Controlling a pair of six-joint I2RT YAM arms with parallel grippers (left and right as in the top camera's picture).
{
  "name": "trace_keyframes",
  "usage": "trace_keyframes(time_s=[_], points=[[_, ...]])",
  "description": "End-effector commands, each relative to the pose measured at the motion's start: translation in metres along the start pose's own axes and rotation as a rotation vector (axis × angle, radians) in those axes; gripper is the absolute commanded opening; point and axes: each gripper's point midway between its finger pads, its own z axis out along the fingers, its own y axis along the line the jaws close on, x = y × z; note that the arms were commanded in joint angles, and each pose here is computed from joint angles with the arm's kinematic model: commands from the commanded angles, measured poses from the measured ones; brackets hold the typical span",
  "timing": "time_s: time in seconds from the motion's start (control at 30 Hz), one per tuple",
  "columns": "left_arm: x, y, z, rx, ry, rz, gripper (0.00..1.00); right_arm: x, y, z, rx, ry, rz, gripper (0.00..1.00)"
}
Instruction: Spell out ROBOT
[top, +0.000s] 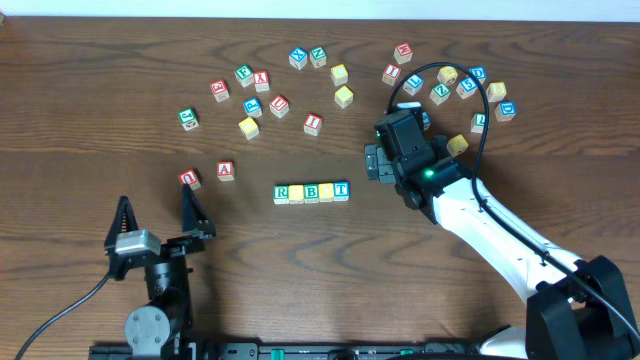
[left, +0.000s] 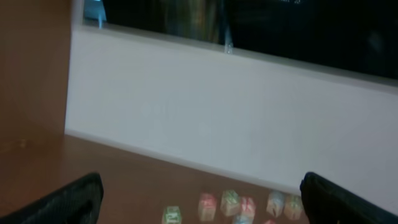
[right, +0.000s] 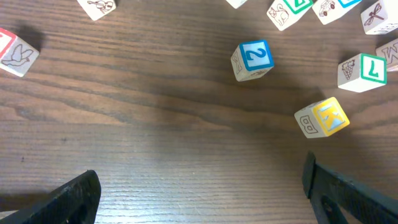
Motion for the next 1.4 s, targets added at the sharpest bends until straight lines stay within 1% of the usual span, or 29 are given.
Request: trace_keyframes(time_s=[0.0,0.4,0.7,0.9,1.1,1.37], points=[[0.026,0.006,-0.002,-0.021,0.102,0.016,1.00,-0.013,-0.004,-0.007,0.008,-0.035,0.020,0.99],[0.094,0.010,-0.019,-0.015,0.393,0.019,1.00,-0.013,-0.004,-0.007,0.008,-0.035,0.020,0.99],[0.096,0.002,-0.020,0.033,0.403,0.007,1.00,-0.013,-0.004,-0.007,0.008,-0.035,0.020,0.99],[0.096,0.001,-0.020,0.022,0.405,-0.060,1.00,-0.013,-0.004,-0.007,0.008,-0.035,0.020,0.99],[0.096,0.002,-0.020,0.019,0.405,-0.054,1.00,-0.013,-0.004,-0.008,0.008,-0.035,0.020,0.99],[0.096,0.002,-0.020,0.030,0.404,0.000,1.00,-0.013,-0.004,-0.008,0.008,-0.035,0.020,0.99]])
